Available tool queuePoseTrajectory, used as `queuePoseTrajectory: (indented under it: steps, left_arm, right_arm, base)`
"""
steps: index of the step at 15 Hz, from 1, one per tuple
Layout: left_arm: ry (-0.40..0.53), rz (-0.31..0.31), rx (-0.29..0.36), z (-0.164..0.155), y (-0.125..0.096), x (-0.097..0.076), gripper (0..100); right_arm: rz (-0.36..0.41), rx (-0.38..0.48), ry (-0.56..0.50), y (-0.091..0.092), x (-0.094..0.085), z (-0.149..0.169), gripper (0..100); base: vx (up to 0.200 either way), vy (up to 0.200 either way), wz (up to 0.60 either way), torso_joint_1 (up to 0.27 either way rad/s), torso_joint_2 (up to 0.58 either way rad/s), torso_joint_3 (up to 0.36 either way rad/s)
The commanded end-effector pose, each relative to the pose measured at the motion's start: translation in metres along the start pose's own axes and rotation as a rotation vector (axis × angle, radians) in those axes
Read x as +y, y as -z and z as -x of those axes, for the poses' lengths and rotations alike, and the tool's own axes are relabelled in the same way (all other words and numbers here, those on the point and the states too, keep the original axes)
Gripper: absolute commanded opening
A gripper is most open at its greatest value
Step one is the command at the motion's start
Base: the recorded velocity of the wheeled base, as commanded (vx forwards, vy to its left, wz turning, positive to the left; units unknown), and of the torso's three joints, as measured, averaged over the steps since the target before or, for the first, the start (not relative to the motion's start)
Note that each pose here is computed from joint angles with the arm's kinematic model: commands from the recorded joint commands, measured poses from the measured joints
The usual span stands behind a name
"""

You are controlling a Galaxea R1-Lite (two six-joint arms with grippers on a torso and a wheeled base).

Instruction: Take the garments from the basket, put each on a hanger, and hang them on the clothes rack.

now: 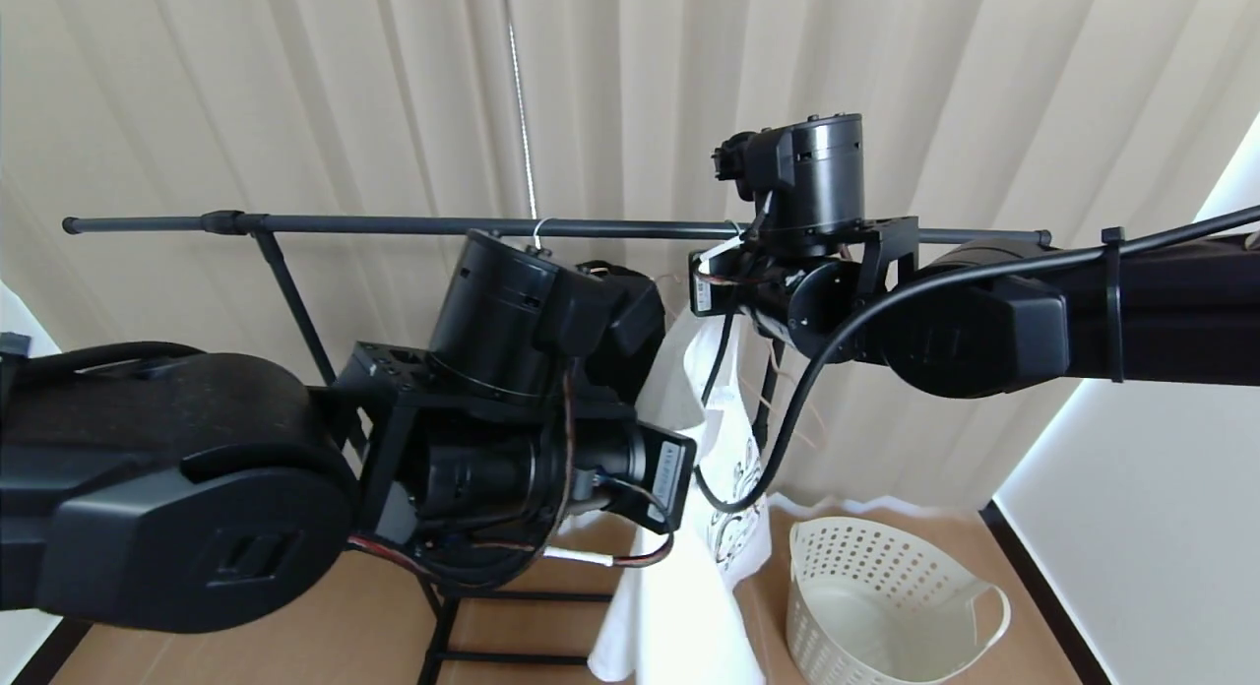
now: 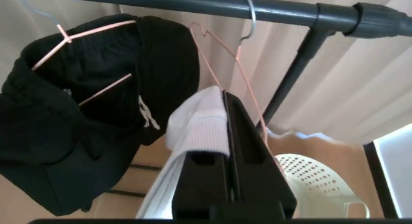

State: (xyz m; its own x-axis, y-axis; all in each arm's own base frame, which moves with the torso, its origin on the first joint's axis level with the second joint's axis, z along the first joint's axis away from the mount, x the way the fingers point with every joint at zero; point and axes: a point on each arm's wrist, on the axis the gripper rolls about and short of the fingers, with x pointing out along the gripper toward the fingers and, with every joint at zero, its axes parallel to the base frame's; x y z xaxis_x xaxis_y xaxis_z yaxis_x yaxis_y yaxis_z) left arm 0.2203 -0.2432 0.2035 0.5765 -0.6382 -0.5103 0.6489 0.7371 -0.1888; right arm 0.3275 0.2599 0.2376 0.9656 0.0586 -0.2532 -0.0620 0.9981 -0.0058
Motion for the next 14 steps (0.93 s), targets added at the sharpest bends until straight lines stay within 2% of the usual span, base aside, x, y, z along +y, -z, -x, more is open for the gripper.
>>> queuePoseTrajectory:
  steps: [1, 3, 6, 10, 11, 12, 13, 14]
  left_arm:
    - [-0.001, 0.010, -0.008, -0.021, 0.004, -0.018, 0]
    - [-0.005, 0.015, -0.020, -0.022, 0.004, -0.022, 0]
    - [-0.055, 0.019, -0.020, -0.018, 0.007, -0.016, 0]
    - [-0.223, 0.006, -0.010, -0.015, 0.014, 0.020, 0]
    - [-0.303, 0.021, -0.042, -0.014, 0.008, 0.042, 0]
    - [-0.319, 0.025, -0.060, -0.014, 0.004, 0.048, 0]
    - [-0.370, 0.009, -0.114, -0.011, -0.005, 0.063, 0]
    - [-0.396, -0.001, -0.150, -0.011, -0.011, 0.071, 0]
  right_arm:
    - [0.003, 0.009, -0.008, 0.005, 0.006, -0.002, 0]
    - [0.001, 0.008, -0.010, 0.005, 0.006, -0.002, 0]
    - [-0.014, 0.006, -0.004, 0.003, 0.002, 0.000, 0]
    - [-0.044, -0.012, 0.011, -0.008, -0.013, 0.012, 0]
    - [-0.048, -0.015, 0.024, -0.012, -0.023, 0.018, 0]
    - [-0.049, -0.014, 0.027, -0.012, -0.025, 0.020, 0]
    - [-0.051, -0.016, 0.036, -0.014, -0.031, 0.025, 0]
    - [-0.041, -0.007, 0.075, -0.009, -0.037, 0.030, 0]
  base:
    - [0.000, 0.000, 0.00, 0.000, 0.00, 0.000]
    - [0.000, 0.000, 0.00, 0.000, 0.00, 0.000]
    - [0.000, 0.000, 0.00, 0.000, 0.00, 0.000]
    - [0.000, 0.000, 0.00, 0.000, 0.00, 0.000]
    - [0.000, 0.000, 0.00, 0.000, 0.00, 0.000]
    - [0.000, 0.000, 0.00, 0.000, 0.00, 0.000]
    - [0.000, 0.000, 0.00, 0.000, 0.00, 0.000]
    - [0.000, 0.000, 0.00, 0.000, 0.00, 0.000]
